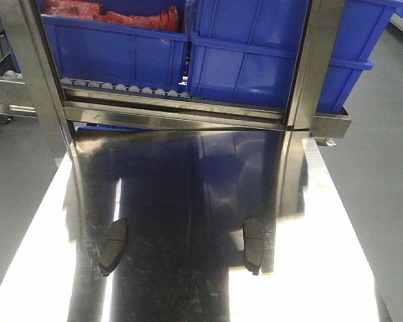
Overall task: Move and align brake pads A on conveyor
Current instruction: 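Lift the brake pad with the right gripper off the tray, then turn the base away from the tray holding both brake pads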
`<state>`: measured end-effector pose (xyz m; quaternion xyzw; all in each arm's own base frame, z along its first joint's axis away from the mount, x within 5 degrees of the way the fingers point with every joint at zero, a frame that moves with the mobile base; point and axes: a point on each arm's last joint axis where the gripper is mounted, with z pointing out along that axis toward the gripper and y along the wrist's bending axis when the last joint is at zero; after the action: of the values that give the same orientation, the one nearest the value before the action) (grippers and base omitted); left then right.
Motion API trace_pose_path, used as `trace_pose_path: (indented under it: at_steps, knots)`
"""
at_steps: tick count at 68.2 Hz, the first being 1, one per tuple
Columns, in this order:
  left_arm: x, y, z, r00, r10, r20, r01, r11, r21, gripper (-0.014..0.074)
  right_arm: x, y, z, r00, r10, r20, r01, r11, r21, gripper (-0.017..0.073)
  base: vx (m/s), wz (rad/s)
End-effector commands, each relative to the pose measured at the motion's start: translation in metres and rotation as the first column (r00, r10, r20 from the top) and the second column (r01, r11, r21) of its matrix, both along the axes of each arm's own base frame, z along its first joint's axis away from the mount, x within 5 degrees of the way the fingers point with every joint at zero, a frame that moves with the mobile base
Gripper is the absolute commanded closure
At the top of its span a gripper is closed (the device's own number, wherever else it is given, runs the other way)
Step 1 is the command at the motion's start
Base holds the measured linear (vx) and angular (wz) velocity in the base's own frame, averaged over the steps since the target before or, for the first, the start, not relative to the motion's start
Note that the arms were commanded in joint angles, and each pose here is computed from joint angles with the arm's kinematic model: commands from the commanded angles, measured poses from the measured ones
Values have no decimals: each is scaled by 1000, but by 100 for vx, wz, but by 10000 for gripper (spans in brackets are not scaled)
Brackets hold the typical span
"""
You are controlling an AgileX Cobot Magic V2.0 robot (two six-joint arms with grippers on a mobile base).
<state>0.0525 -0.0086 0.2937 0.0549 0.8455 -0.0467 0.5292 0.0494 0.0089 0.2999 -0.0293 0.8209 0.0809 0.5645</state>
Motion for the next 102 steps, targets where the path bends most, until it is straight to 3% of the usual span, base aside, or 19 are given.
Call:
trace_pose_path:
  at_steps: [1, 63, 102]
  knots:
    - [2, -1, 16, 994, 3, 105, 1, 999, -32, 600, -1, -1, 14, 991, -6, 132, 4, 1000, 15, 566, 0, 0]
    - [2, -1, 16, 994, 3, 105, 1, 999, -32, 600, -2, -1, 14, 992, -6, 126, 4, 1000, 15, 566, -1, 3]
    - [2, -1, 16, 994, 3, 105, 1, 999, -32, 600, -2, -1, 14, 992, -6, 126, 4, 1000, 15, 566, -15, 70]
